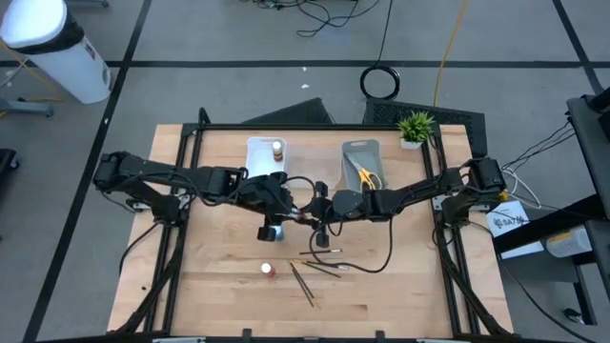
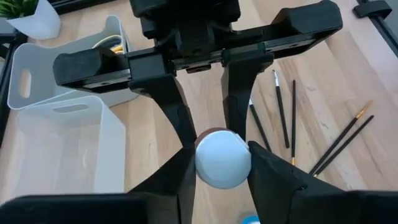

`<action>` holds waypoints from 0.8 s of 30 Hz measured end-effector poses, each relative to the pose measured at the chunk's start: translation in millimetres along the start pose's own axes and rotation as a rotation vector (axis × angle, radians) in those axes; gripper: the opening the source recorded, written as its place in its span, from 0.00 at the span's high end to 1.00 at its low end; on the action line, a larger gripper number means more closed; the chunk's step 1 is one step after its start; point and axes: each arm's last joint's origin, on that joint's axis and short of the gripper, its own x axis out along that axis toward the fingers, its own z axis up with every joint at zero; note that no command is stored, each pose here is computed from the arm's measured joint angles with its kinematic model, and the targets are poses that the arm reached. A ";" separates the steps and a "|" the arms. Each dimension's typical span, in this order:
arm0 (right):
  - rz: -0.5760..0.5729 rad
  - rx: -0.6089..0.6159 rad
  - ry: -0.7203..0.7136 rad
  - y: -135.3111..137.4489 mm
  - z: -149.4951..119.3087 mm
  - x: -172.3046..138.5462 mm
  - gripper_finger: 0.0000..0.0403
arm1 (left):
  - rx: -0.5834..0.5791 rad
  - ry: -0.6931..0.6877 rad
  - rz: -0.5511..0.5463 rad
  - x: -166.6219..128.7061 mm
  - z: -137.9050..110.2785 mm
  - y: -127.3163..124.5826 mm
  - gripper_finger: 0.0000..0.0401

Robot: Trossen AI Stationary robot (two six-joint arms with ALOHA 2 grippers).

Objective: Pick & Place Paint Supplies
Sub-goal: Put the brown paint bottle in the white bin

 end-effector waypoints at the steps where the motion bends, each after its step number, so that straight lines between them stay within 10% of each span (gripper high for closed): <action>1: -0.001 0.000 -0.001 0.0 0.1 0.0 0.75 | 0.014 0.000 0.003 0.0 0.0 0.1 0.69; 13: -0.013 0.076 -0.010 -1.9 9.2 -9.3 0.42 | 0.007 0.025 0.185 -57.2 -9.6 6.4 0.69; 24: -0.001 0.081 -0.022 -1.2 12.3 -12.2 0.34 | -0.284 0.143 0.569 -98.7 -41.7 67.9 0.69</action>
